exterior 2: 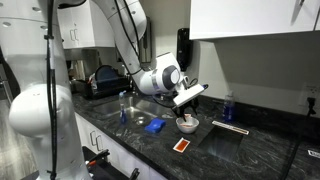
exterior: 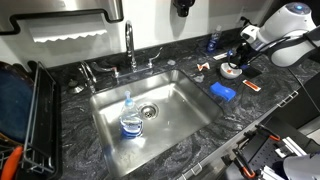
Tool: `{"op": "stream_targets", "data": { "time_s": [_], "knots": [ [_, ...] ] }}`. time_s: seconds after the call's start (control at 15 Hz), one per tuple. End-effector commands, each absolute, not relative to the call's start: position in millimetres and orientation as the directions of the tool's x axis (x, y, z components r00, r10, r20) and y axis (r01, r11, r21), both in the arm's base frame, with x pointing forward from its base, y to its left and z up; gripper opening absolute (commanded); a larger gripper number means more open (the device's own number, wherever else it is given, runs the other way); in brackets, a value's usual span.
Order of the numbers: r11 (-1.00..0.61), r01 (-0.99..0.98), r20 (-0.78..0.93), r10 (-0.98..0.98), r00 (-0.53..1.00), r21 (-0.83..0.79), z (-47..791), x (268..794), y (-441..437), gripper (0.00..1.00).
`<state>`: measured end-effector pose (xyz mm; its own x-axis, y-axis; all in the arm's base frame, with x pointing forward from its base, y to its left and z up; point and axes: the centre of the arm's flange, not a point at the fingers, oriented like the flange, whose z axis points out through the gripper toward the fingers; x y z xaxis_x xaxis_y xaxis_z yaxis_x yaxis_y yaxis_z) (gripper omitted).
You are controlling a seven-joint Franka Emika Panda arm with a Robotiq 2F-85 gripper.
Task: Put the orange card in the bowl
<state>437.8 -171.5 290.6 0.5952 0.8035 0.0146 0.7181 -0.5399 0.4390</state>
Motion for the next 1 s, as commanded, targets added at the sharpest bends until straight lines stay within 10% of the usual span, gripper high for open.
{"op": "stream_targets", "data": {
  "time_s": [0.0,0.93],
  "knots": [
    [-0.486,0.770,0.047,0.856,0.515,0.413,301,428,-146,0.97],
    [-0.151,0.988,0.238,0.960,0.151,-0.018,371,368,-77,1.00]
  ]
}}
